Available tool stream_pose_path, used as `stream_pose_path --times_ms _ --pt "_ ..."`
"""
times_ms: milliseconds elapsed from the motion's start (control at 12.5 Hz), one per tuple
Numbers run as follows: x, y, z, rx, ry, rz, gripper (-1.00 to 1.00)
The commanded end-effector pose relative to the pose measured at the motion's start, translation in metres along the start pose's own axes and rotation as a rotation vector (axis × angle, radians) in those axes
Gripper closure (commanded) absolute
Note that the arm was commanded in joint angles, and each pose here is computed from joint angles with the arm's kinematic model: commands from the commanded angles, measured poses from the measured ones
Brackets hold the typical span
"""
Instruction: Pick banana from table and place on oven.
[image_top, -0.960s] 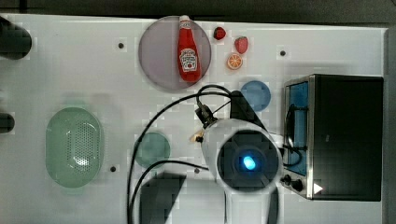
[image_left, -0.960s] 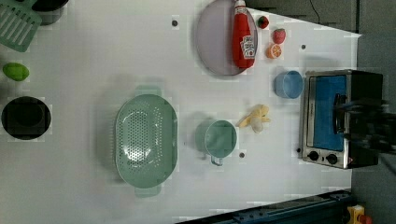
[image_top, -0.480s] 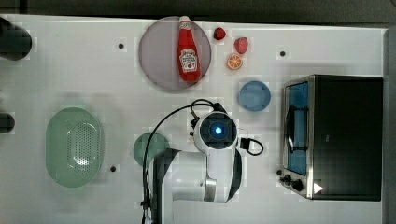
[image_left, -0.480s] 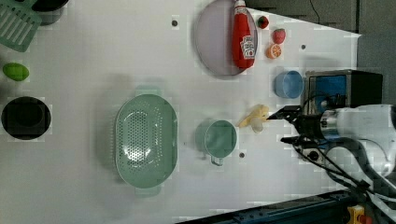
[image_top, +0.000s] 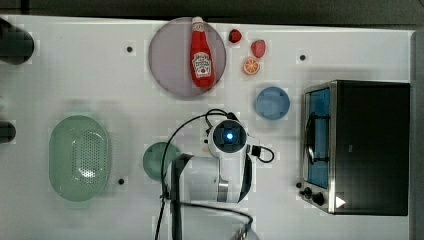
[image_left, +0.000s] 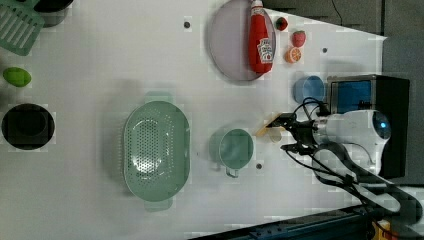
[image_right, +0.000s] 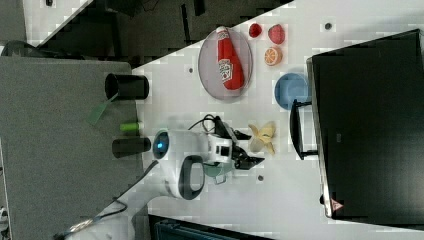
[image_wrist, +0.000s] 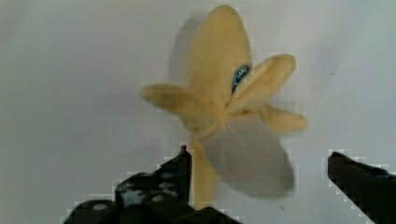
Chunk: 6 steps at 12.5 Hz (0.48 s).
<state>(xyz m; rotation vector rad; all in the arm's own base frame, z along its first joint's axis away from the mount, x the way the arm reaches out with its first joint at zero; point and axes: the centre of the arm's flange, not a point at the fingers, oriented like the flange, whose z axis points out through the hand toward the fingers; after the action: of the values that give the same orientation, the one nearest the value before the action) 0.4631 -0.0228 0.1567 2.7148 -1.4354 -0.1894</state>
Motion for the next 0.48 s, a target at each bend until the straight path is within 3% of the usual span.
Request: stream_pose_path --times_ms 80,480 --pt "0.0041 -0.0062 -0.0049 0.068 0.052 0.027 -0.68" --pt "-0.0005 -0.0069 -0.0039 0.072 0.052 0.02 0.48"
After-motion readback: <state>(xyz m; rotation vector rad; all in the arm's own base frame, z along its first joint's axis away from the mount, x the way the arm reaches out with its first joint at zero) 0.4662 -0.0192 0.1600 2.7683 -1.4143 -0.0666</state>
